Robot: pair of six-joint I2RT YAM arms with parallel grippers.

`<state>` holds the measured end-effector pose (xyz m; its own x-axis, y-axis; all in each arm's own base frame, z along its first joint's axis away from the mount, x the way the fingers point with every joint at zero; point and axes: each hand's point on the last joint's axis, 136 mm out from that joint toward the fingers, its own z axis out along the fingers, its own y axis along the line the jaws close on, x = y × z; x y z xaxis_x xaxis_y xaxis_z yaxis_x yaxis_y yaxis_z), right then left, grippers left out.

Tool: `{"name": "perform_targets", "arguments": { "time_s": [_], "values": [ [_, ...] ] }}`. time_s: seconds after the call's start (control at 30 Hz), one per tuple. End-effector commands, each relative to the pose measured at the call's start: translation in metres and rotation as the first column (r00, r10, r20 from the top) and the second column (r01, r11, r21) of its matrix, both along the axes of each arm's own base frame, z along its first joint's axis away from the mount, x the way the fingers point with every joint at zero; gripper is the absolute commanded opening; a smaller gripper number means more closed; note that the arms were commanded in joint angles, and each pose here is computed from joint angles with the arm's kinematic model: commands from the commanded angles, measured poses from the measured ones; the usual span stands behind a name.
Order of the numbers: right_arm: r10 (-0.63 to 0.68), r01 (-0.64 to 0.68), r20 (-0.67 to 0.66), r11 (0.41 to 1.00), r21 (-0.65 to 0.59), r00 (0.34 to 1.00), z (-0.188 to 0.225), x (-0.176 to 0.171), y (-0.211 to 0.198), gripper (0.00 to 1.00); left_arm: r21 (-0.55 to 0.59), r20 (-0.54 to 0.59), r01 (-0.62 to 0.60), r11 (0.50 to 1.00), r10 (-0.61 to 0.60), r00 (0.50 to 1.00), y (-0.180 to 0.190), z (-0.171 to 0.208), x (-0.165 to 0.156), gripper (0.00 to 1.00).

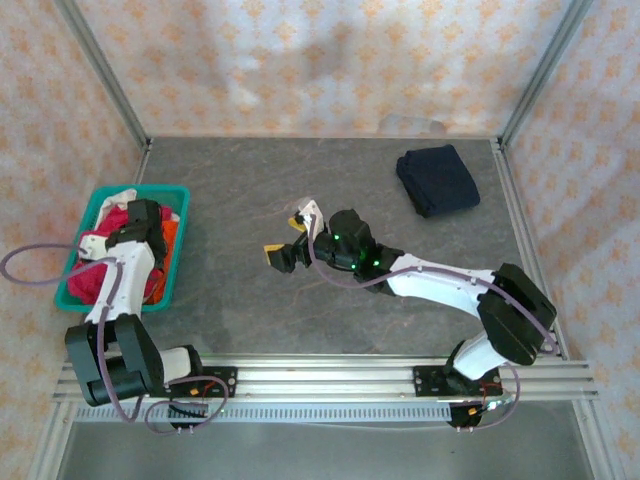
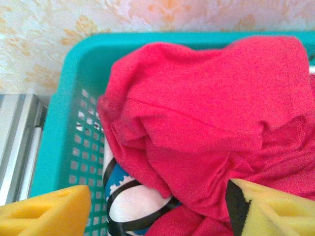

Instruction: Fold and stack the t-shirts

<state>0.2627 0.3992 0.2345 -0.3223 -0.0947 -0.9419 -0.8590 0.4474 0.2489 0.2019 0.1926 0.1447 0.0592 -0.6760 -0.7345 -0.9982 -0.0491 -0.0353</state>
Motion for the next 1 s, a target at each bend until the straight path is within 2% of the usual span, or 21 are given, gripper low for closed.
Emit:
{"name": "perform_targets", "arguments": {
  "time_s": [0.0,0.17,0.27,0.4,0.43,0.53,0.83,0.97],
  "values": [
    [0.006,-0.006,0.0,1.0,0.025,1.0,0.008,-0.007,-0.002,0.99,-0.129,0.025,-0.001,0.992,0.005,1.0,-0.009,-0.028,0.024,0.8],
    [0.006,-0.006,-0.009,1.0,0.025,1.0,0.007,-0.007,-0.002,0.99,-0.288,0.032,-0.05,0.956,0.061,0.998,-0.025,-0.072,0.038,0.81],
    [-0.007,0.007,-0.012,1.0,0.017,1.0,0.005,-0.007,-0.005,0.99,-0.323,0.039,-0.073,0.944,0.09,0.995,-0.03,-0.086,0.04,0.74],
    [-0.027,0.027,-0.015,1.0,0.006,1.0,0.002,-0.005,-0.008,0.99,-0.303,0.029,-0.086,0.949,0.1,0.995,-0.026,-0.08,0.041,0.34],
    [-0.027,0.027,-0.019,1.0,0.003,0.999,0.0,-0.005,-0.008,0.99,-0.284,0.026,-0.091,0.955,0.102,0.994,-0.024,-0.074,0.039,0.26],
    [-0.028,0.028,-0.033,1.0,0.001,0.999,-0.004,-0.004,-0.007,0.99,-0.225,0.042,-0.071,0.972,0.083,0.996,-0.019,-0.049,0.037,0.11],
    [-0.012,0.012,-0.058,1.0,-0.003,0.998,-0.009,-0.004,-0.001,0.99,-0.04,0.148,-0.003,0.999,0.009,0.989,-0.01,0.039,0.029,0.0],
    [-0.013,0.012,-0.062,1.0,-0.018,0.998,-0.013,-0.002,0.001,0.99,0.004,0.176,0.031,1.0,-0.032,0.984,-0.009,0.069,0.03,0.0]
  ]
}}
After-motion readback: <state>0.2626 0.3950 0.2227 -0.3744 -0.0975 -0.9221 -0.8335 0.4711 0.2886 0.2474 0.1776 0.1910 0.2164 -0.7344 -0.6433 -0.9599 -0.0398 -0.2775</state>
